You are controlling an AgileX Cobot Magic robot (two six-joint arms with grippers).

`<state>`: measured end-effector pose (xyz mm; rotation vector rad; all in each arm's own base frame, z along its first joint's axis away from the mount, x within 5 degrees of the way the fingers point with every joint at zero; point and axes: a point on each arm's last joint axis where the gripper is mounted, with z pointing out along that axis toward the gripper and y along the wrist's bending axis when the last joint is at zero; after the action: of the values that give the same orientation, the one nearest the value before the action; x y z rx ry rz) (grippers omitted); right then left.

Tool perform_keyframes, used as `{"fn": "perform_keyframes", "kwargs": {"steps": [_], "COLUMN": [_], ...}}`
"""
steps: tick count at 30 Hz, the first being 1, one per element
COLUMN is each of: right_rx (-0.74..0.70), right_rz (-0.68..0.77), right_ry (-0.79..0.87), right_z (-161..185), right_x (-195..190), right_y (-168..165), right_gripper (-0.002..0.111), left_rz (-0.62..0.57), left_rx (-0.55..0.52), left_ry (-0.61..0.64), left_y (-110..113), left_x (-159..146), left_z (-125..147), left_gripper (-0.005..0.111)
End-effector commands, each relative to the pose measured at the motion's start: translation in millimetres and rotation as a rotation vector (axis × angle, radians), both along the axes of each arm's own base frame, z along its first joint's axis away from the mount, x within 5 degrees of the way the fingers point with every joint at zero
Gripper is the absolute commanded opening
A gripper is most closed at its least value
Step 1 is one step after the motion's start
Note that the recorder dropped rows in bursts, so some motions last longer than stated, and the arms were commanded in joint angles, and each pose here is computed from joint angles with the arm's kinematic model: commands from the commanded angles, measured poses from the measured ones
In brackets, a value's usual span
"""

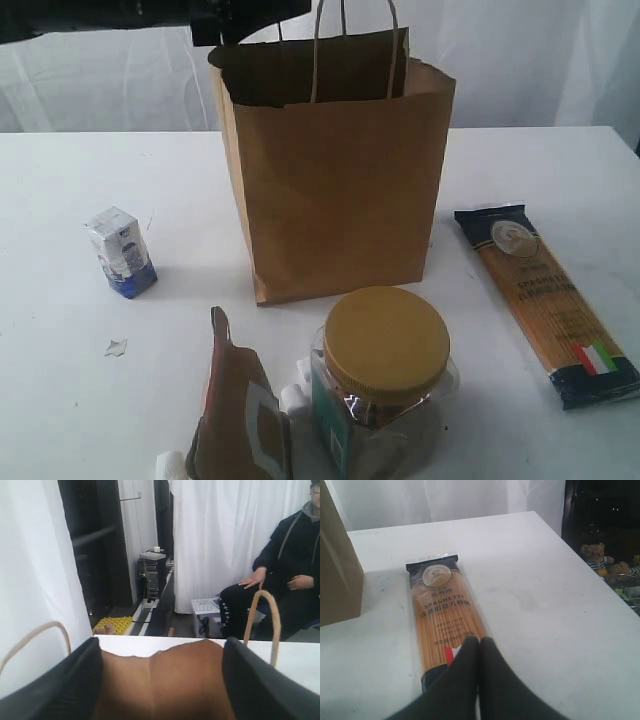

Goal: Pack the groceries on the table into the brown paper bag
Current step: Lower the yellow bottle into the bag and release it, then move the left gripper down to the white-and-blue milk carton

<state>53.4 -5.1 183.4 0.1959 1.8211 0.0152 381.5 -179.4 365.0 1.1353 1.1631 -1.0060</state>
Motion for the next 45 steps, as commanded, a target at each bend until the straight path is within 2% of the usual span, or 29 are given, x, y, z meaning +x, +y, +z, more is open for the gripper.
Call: {"fn": "perform_keyframes", "kwargs": {"steps": [1,3,6,10,14,17,18,19,20,23,25,26,28,29,31,32,35,36,37,41,45], "right_rx": [0.004,0.004,0.004,0.004,0.004,0.004,0.004,0.004,0.004,0.004,0.004,0.004,0.004,0.004,0.004,0.004,0.004,0.004,0.004,0.004,0.004], "right_rz": [-0.006,-0.006,-0.006,-0.006,-0.006,-0.006,-0.006,-0.006,-0.006,-0.006,-0.006,-0.006,-0.006,-0.006,-0.006,-0.006,-0.006,-0.006,-0.006,-0.006,-0.006], "right_ry": [-0.004,-0.004,-0.004,-0.004,-0.004,-0.004,-0.004,-0.004,-0.004,-0.004,-0.004,-0.004,-0.004,-0.004,-0.004,-0.004,-0.004,-0.004,-0.004,-0.004,-0.004], "right_z": [-1.3,-1.3,-1.3,-1.3,-1.3,-1.3,-1.3,-1.3,-1.3,-1.3,-1.3,-1.3,-1.3,-1.3,-1.3,-1.3,-1.3,-1.3,-1.3,-1.3,-1.3], "right_x": [-0.2,-0.2,-0.2,-0.2,-0.2,-0.2,-0.2,-0.2,-0.2,-0.2,-0.2,-0.2,-0.2,-0.2,-0.2,-0.2,-0.2,-0.2,-0.2,-0.2,-0.2], "right_y": [-0.2,-0.2,-0.2,-0.2,-0.2,-0.2,-0.2,-0.2,-0.2,-0.2,-0.2,-0.2,-0.2,-0.2,-0.2,-0.2,-0.2,-0.2,-0.2,-0.2,-0.2], "right_gripper": [0.000,0.000,0.000,0.000,0.000,0.000,0.000,0.000,0.000,0.000,0.000,0.000,0.000,0.000,0.000,0.000,0.000,0.000,0.000,0.000,0.000], "left_rz": [0.064,0.095,0.077,0.092,0.210,0.401,0.522,0.596,0.749,1.066,1.123,1.140,1.179,1.194,1.194,1.216,1.267,1.285,1.323,1.390,1.294], "left_rx": [0.100,0.147,0.199,0.268,0.376,0.437,0.425,0.403,0.341,0.188,0.141,0.139,0.184,0.241,0.314,0.290,0.233,0.220,0.215,0.201,0.360], "left_ry": [-0.110,-0.106,-0.128,0.035,0.184,0.330,0.389,0.433,0.537,0.782,0.822,0.807,0.689,0.556,0.384,0.347,0.372,0.399,0.462,0.528,0.429], "left_y": [13.8,32.5,52.9,83.0,105.5,119.5,125.1,128.6,136.4,155.7,159.2,159.5,158.9,155.7,145.5,141.6,141.9,143.1,147.8,157.4,154.7], "left_x": [-5.3,-5.4,-10.9,-21.1,-25.8,-26.3,-26.8,-27.1,-28.4,-39.7,-45.3,-46.6,-53.3,-61.8,-85.5,-100.6,-121.0,-127.8,-141.9,-170.8,-189.1], "left_z": [14.4,18.8,23.6,30.0,31.4,33.2,35.6,36.1,35.0,19.1,2.3,-4.2,-21.3,-28.2,-37.9,-44.8,-65.8,-77.0,-102.9,-140.4,-156.3], "left_gripper": [0.063,0.049,0.032,0.001,0.000,0.000,0.000,0.000,0.000,0.000,0.000,0.000,0.000,0.000,0.000,0.000,0.000,0.000,0.000,0.000,0.000]}}
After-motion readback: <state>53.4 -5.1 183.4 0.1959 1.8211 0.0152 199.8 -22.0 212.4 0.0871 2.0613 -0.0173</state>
